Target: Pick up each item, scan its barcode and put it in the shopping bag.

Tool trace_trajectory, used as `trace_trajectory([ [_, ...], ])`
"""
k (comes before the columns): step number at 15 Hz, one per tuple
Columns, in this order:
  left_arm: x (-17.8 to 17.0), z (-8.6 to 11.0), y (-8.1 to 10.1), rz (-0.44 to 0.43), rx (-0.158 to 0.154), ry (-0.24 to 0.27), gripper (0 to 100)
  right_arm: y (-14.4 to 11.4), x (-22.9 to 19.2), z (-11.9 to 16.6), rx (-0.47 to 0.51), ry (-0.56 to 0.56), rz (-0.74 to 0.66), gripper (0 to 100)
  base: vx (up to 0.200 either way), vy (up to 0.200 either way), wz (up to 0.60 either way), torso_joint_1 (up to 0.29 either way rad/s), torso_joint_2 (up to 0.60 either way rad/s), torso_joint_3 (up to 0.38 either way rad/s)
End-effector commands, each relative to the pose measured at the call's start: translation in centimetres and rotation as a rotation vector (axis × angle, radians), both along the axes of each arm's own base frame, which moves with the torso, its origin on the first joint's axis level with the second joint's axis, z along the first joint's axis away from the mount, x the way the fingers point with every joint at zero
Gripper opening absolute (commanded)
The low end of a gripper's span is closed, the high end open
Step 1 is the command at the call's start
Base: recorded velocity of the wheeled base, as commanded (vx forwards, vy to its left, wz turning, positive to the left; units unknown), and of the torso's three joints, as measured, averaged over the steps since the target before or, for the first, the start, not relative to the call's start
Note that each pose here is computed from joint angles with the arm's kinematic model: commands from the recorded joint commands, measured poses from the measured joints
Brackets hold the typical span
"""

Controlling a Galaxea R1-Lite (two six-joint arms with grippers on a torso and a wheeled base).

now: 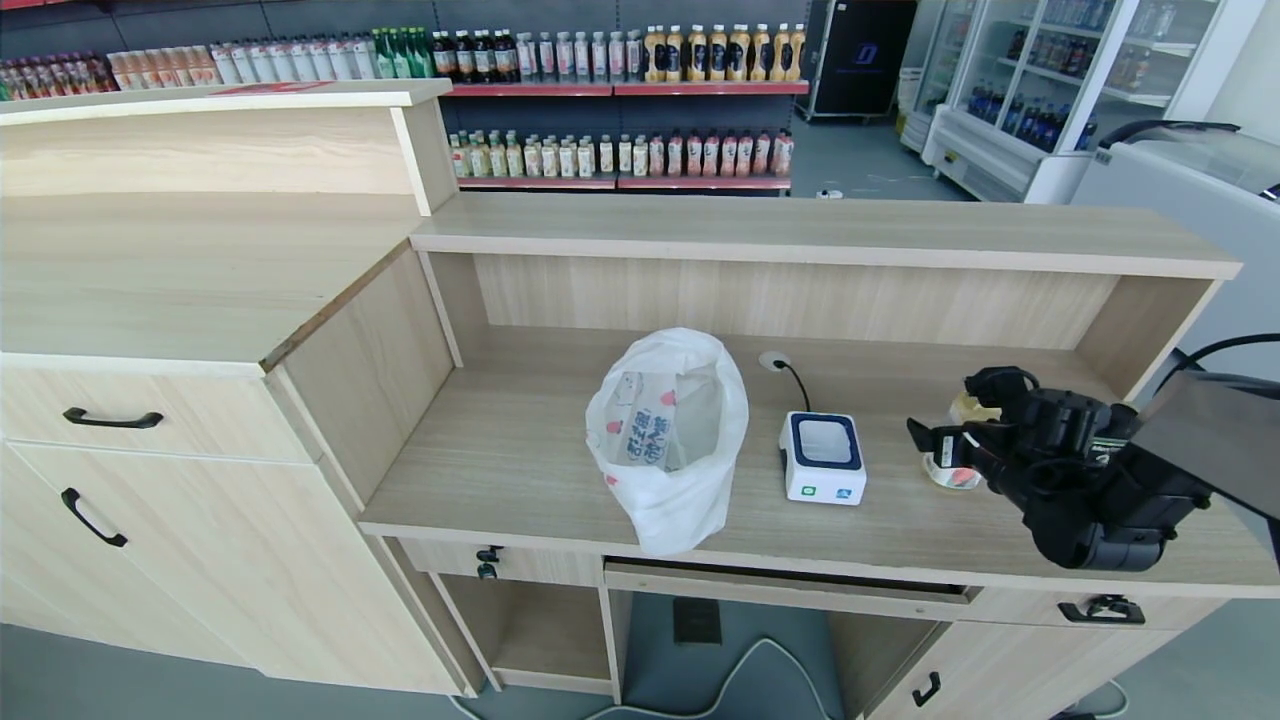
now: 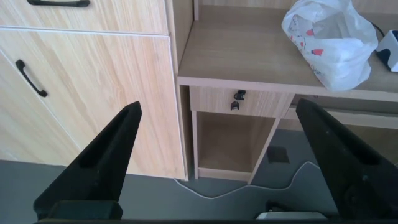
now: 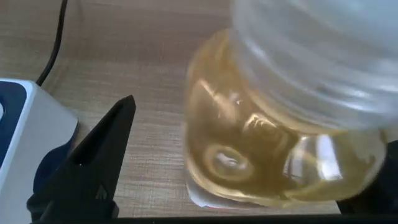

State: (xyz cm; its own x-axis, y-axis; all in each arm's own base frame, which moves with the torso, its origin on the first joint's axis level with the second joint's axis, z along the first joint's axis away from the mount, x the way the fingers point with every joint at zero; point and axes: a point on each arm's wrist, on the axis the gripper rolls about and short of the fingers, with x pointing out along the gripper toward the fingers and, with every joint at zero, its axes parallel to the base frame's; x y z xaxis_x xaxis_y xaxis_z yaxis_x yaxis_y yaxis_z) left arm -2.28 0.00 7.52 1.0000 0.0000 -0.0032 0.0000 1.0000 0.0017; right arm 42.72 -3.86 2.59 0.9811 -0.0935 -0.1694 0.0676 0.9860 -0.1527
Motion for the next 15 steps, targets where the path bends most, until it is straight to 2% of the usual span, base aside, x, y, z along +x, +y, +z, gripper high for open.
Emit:
trace_trajectory([
  [1, 0.0, 0.0, 0.0, 0.000, 0.000, 0.000, 100, -0.3, -0.2, 0.3, 0.006, -0.005, 0.028, 100, 0.000, 0.000, 0.00, 0.000, 0.00, 0.000],
  [3, 0.0, 0.0, 0.0, 0.000, 0.000, 0.000, 100, -1.1, -0.4, -0.3, 0.007, 0.019, 0.024, 100, 0.000, 0.000, 0.00, 0.000, 0.00, 0.000],
  [4, 0.0, 0.0, 0.0, 0.000, 0.000, 0.000, 100, -1.4, -0.5, -0.7, -0.002, 0.034, 0.020, 0, 0.000, 0.000, 0.00, 0.000, 0.00, 0.000],
  [7, 0.0, 0.0, 0.0, 0.000, 0.000, 0.000, 100, -1.9, 0.0, -2.0, -0.007, 0.046, 0.056, 0, 0.000, 0.000, 0.00, 0.000, 0.00, 0.000],
  [9, 0.0, 0.0, 0.0, 0.000, 0.000, 0.000, 100, -2.0, 1.2, -1.5, -0.014, 0.006, 0.059, 0, 0.000, 0.000, 0.00, 0.000, 0.00, 0.000],
  [14, 0.0, 0.0, 0.0, 0.000, 0.000, 0.000, 100, -1.9, 1.2, -0.8, -0.041, 0.012, 0.078, 0, 0.000, 0.000, 0.00, 0.000, 0.00, 0.000],
  [15, 0.0, 0.0, 0.0, 0.000, -0.002, -0.002, 100, -2.0, 1.2, 0.6, -0.038, -0.022, 0.081, 0, 0.000, 0.000, 0.00, 0.000, 0.00, 0.000],
])
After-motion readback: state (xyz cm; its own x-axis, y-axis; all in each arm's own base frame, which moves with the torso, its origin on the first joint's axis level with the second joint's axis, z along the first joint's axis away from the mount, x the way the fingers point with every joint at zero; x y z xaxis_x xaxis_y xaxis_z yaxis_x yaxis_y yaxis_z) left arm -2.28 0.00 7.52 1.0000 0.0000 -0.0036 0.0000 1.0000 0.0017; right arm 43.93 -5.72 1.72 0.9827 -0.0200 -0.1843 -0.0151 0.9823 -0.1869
